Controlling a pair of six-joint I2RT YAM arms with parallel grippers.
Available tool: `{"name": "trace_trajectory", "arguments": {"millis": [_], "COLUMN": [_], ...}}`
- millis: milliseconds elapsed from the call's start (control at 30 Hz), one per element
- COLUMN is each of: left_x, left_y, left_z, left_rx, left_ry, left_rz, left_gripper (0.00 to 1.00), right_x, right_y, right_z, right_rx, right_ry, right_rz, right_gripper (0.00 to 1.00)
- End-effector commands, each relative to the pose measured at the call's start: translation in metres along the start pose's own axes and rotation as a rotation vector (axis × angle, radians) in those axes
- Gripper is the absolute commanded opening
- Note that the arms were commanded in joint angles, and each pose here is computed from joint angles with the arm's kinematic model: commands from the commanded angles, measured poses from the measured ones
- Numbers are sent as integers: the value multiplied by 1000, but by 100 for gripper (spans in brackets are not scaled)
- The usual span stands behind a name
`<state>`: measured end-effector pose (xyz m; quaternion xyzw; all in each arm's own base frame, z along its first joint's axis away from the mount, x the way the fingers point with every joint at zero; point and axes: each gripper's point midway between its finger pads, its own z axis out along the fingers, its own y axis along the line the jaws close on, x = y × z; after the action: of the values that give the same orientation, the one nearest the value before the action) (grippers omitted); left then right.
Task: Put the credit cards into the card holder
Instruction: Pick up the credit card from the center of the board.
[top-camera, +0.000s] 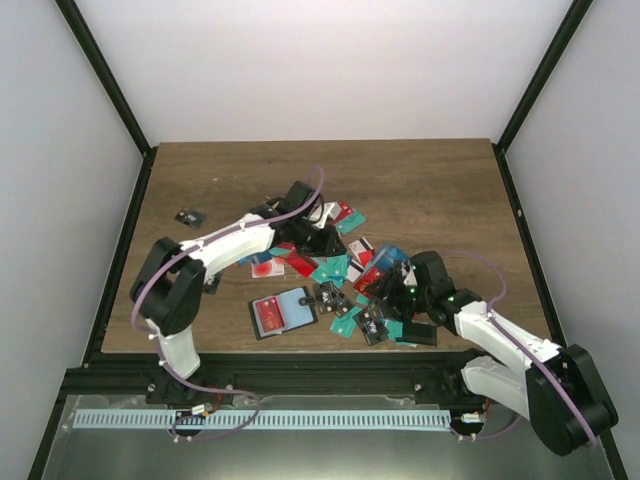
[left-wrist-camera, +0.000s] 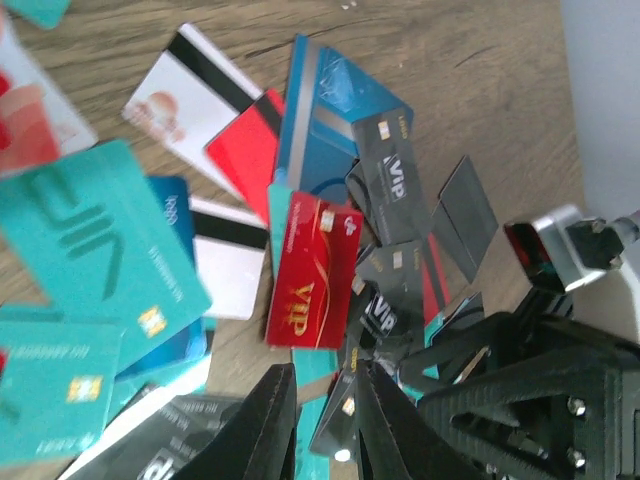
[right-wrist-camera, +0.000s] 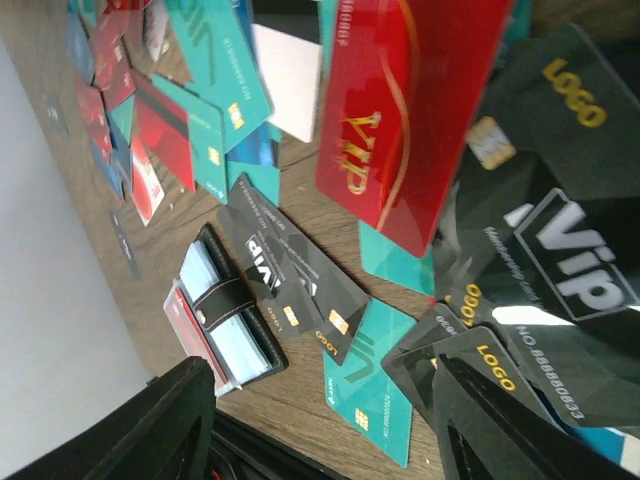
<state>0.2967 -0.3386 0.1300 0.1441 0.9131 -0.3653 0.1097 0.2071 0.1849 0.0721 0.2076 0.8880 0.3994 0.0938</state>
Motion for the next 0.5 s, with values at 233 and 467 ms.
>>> {"name": "trace_trajectory", "arguments": {"millis": [233,467], "left_x": [-24,-25], "left_y": [-26,-19], "left_z": [58,84], "left_rx": [146,153], "left_ry": [123,197], "left_rz": [94,83], "left_gripper": [20,19], "right_x": [-16,-17], "right_y": [-4,-8], "right_z": [9,19], "right_rx": [-103,-117], "right_ry": [-95,-86], "right_rz": [220,258], "right_gripper": [58,55]}}
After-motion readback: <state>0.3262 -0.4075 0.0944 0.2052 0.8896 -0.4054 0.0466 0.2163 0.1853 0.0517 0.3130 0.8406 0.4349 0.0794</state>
